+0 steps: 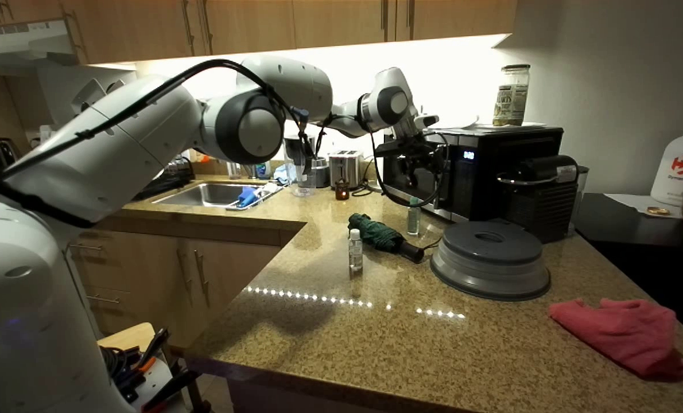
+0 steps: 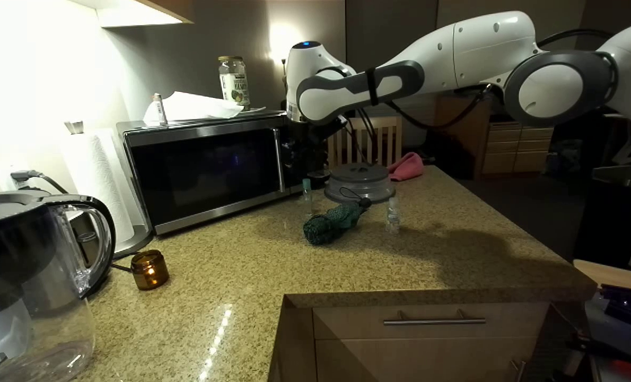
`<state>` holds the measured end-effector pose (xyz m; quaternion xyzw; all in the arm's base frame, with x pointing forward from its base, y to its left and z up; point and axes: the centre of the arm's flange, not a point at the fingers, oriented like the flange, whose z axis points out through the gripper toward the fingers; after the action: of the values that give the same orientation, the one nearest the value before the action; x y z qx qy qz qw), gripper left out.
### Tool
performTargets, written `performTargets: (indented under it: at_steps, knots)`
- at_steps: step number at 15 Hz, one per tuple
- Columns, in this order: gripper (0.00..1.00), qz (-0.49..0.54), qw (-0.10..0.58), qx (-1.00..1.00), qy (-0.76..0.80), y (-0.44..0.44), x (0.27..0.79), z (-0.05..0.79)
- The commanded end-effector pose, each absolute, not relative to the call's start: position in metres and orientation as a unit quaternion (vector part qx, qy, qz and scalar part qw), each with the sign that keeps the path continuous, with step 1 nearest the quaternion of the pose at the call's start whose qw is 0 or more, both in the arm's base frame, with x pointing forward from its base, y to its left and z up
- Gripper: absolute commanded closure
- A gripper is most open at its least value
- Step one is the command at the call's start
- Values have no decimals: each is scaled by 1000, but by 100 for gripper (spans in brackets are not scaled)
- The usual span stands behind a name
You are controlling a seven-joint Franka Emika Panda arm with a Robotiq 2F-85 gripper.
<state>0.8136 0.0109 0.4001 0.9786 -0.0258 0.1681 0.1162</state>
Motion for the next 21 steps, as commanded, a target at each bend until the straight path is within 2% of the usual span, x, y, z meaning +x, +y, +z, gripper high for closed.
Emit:
performTargets:
  at_steps: [1, 6, 21]
  knots:
    - [0, 206, 125, 970, -15, 16, 837, 399]
    - [0, 248, 124, 961, -6, 16, 858, 396]
    - [0, 312, 124, 942, -5, 14, 873, 391]
